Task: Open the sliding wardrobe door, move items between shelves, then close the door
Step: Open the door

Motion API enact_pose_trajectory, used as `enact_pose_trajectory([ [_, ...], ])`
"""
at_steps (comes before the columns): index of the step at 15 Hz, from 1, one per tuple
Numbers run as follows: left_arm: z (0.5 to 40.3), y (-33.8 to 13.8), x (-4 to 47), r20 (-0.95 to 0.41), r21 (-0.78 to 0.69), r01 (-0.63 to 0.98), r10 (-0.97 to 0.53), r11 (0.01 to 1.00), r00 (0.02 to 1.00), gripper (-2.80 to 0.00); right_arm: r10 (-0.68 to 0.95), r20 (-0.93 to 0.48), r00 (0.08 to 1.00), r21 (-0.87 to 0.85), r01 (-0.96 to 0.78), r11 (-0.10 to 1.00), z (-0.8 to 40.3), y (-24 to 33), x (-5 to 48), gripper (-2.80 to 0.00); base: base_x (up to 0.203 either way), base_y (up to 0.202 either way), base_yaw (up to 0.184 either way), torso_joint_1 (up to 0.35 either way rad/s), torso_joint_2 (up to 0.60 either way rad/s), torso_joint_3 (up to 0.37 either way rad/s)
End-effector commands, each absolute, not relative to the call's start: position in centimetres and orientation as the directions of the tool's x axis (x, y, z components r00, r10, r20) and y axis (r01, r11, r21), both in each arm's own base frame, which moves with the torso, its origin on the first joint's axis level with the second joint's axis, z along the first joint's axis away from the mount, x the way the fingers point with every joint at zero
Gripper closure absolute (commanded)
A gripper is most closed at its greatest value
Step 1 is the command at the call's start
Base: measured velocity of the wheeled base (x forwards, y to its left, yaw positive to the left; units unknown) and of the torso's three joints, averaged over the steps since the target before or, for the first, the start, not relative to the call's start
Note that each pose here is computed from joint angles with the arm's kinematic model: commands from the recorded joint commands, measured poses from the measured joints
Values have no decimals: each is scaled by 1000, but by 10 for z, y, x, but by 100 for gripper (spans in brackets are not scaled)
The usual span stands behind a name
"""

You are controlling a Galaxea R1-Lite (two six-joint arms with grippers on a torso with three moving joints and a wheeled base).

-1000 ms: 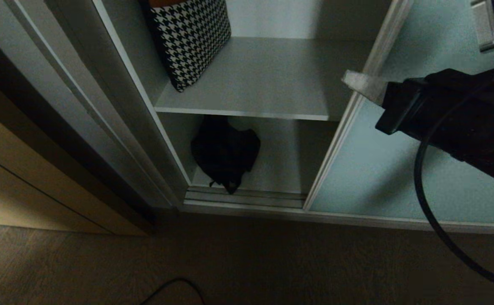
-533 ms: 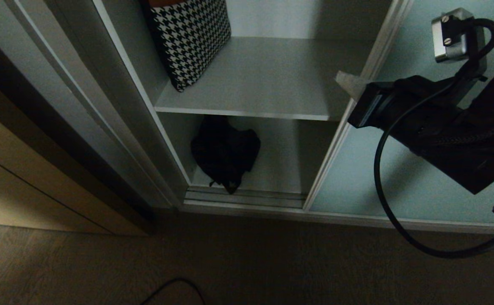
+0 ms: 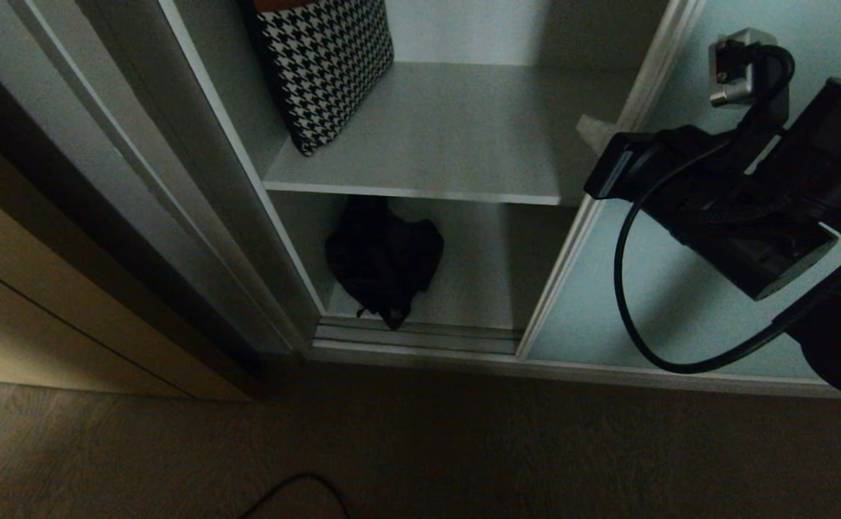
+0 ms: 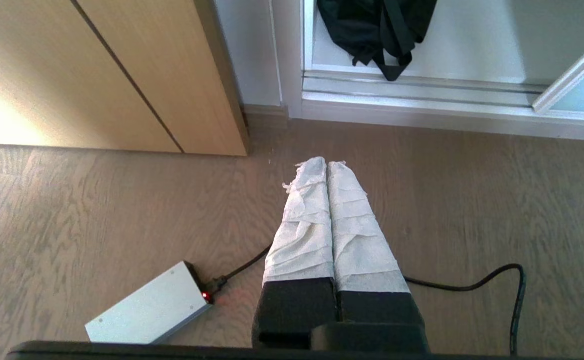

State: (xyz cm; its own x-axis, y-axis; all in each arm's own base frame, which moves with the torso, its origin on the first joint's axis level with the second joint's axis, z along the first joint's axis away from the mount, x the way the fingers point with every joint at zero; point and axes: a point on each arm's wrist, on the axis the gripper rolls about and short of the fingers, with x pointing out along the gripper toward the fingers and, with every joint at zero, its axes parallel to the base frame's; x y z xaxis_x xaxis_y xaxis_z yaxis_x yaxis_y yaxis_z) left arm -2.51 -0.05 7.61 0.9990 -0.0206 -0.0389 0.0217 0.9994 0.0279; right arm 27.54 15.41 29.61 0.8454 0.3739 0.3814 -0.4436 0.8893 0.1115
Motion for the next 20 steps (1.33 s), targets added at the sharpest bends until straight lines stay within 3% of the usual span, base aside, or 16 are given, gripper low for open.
enact_pose_trajectory([
  [1,76,-1,-25,-41,28,21,-20,999,999,0,357,379,854,112,-426,898,294,151,282,0,0,0,0,0,0,0],
  [12,76,0,-25,-40,28,22,-21,999,999,0,247,392,886,116,-314,942,296,115,306,0,0,0,0,0,0,0],
  [20,76,-1,-25,-41,28,21,-20,999,999,0,222,410,885,121,-293,948,304,94,278,0,0,0,0,0,0,0],
])
